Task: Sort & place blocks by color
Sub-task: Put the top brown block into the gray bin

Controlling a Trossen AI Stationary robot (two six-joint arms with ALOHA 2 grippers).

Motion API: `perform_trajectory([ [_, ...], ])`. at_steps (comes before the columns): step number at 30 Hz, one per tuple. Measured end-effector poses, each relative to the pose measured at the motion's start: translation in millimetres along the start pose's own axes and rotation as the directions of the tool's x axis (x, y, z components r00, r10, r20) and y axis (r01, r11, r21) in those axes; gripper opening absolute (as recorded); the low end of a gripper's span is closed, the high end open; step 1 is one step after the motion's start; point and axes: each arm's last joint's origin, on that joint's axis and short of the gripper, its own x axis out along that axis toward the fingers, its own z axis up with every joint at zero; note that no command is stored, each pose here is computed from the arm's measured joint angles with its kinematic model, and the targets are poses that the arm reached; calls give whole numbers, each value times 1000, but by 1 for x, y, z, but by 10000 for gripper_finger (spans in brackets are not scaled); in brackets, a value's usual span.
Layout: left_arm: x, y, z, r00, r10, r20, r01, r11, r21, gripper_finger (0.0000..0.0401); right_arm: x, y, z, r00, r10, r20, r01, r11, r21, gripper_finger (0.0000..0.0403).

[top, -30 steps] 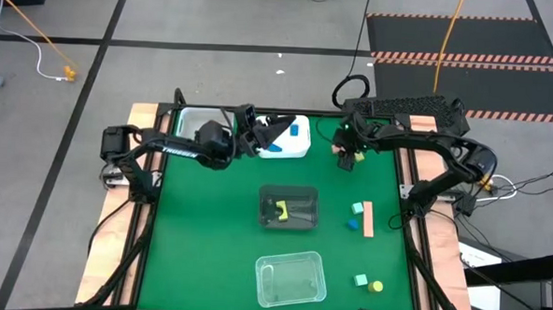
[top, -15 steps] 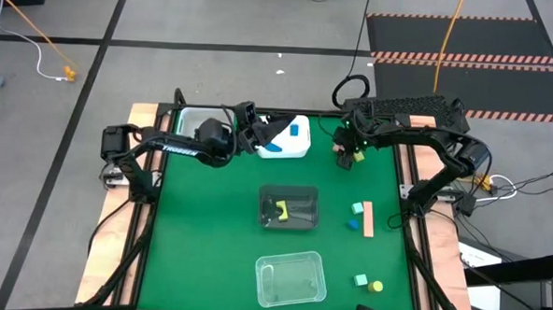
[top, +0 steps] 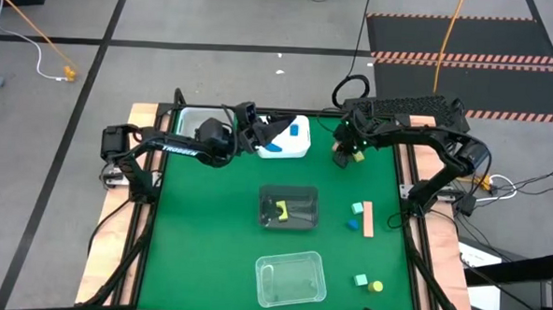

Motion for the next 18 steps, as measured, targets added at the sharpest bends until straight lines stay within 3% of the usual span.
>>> perform_trajectory([
  [4, 0, 3, -3, 999, 31, -26, -31, 1000, -5, 255, -10, 2, 0, 1000, -4, 22, 2, 997, 75, 114],
  [13, -1, 10, -9, 991, 104, -89, -105, 994, -15, 255, -57, 5, 14, 965, -28, 259, -30, 976, 218, 114],
  [18, -2, 16, -15, 975, 168, -146, -154, 983, 102, 255, -92, 11, 27, 862, 57, 504, -233, 927, 293, 114],
])
